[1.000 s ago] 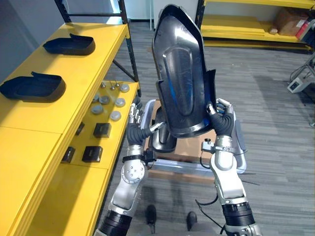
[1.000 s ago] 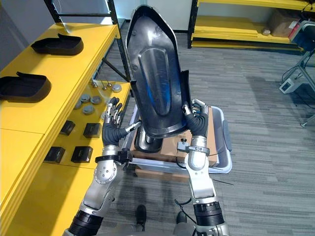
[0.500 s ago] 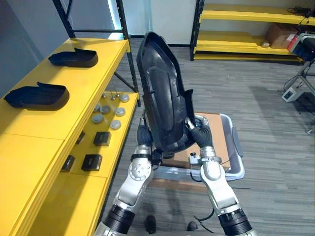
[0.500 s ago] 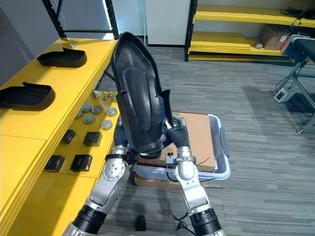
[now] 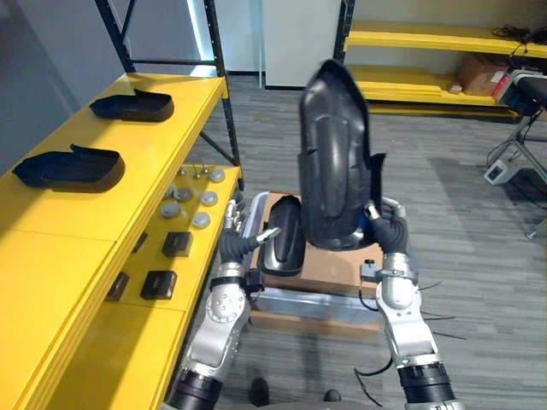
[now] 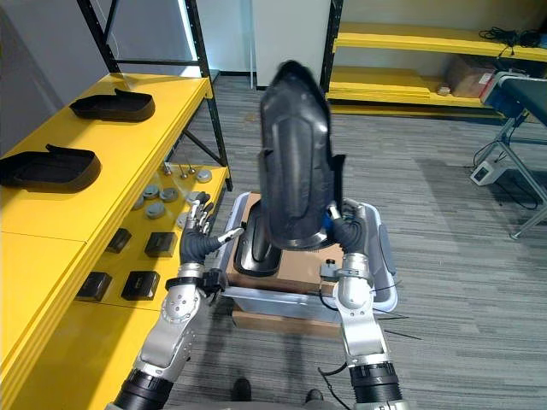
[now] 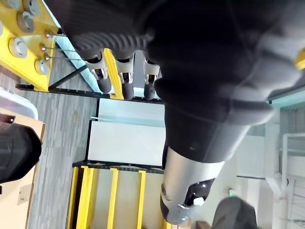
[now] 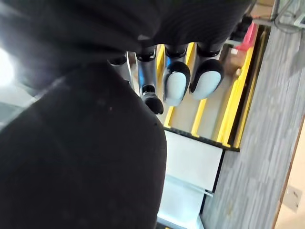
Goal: Walk over and take plastic housings, then place them on the shelf
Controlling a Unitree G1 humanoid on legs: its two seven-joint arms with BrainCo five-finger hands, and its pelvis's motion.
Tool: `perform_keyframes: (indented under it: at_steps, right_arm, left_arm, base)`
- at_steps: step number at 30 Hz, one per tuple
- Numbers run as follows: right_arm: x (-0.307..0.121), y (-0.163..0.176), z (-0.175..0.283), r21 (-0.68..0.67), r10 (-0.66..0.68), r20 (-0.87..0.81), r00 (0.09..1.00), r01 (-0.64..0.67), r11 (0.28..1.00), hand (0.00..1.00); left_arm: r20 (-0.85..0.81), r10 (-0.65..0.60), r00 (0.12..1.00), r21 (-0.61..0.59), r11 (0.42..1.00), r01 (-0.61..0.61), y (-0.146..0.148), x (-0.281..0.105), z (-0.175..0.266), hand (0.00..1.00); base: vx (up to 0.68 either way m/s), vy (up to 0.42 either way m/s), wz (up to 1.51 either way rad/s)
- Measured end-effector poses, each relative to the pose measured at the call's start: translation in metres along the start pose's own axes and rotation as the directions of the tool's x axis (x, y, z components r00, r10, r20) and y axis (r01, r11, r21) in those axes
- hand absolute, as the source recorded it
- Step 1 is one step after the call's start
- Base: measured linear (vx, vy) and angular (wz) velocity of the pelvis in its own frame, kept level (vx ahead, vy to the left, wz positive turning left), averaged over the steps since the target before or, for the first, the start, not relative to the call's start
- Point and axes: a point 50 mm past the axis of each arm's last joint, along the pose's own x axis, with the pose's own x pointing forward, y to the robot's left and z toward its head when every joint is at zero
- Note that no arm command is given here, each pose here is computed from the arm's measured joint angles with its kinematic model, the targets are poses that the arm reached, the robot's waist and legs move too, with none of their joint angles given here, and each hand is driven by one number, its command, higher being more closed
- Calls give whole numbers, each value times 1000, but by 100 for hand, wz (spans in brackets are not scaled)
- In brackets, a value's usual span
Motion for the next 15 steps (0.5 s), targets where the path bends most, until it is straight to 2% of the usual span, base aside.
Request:
perform_keyframes:
  at_steps: [7, 15]
  right_arm:
    - [1, -2, 5, -137, 6, 48, 999, 1, 991, 100]
    - [-2, 8, 10, -167, 56, 75, 996, -43, 985, 100]
  left_arm:
    - [48, -38, 998, -92, 995, 43, -6, -1, 14, 0]
    - [37, -136, 990, -158, 977, 141, -26, -7, 14, 0]
  base:
    - [1, -1, 1]
    - [0, 0, 0]
